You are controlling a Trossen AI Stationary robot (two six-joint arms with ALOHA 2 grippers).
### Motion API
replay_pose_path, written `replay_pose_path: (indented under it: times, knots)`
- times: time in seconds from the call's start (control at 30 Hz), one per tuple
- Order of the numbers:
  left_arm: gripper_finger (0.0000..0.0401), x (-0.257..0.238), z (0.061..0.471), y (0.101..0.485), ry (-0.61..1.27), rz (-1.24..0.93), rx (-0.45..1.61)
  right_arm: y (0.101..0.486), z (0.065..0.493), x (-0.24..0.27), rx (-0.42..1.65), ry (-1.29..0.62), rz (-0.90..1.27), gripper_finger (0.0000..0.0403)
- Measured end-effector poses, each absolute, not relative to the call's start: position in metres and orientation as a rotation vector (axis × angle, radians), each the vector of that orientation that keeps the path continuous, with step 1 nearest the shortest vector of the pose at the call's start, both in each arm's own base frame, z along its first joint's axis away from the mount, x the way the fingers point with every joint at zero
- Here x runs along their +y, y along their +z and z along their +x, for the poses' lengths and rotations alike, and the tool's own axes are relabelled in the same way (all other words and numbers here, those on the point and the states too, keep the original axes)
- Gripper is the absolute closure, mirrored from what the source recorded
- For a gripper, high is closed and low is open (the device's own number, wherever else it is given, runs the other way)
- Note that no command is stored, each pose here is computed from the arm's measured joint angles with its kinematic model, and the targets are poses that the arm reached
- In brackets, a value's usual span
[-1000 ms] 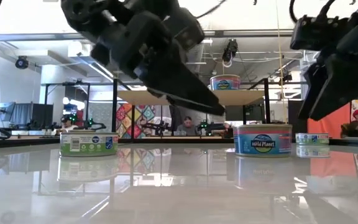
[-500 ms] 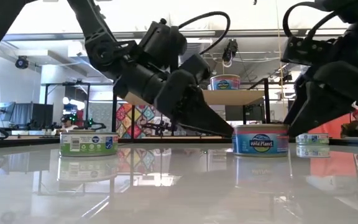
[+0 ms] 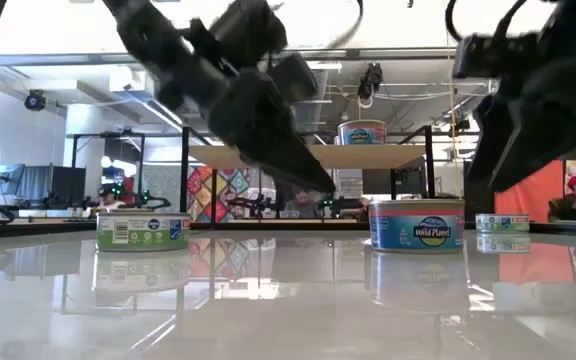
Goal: Stack canned seafood by type on shelf
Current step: Stack the blue-pink tuna can on top of the other blue-pink tuna can on the shelf
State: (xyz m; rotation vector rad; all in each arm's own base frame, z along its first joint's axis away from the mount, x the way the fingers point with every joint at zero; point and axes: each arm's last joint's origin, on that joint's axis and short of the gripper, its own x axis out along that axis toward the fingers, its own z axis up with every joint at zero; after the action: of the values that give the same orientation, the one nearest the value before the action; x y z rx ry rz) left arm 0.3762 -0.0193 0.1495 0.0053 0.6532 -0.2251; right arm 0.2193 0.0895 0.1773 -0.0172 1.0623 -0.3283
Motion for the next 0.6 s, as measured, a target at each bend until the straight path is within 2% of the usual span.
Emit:
replay_pose_path:
  times: [0.13,0.37,0.6]
  knots:
    - [0.0169,-0.019,0.360,0.167,-0.184,0.020,0.631,0.183,0.211,0.089,1.047,-0.331,0.012,0.0034]
    - [0.0169,-0.042,0.332,0.151,-0.160,-0.133,0.521,0.164,0.210,0.094,0.951,-0.287,0.030,0.0034]
    - [0.0169,-0.051,0.320,0.142,-0.037,-0.219,0.482,0.174,0.214,0.087,0.905,-0.247,-0.128,0.0034]
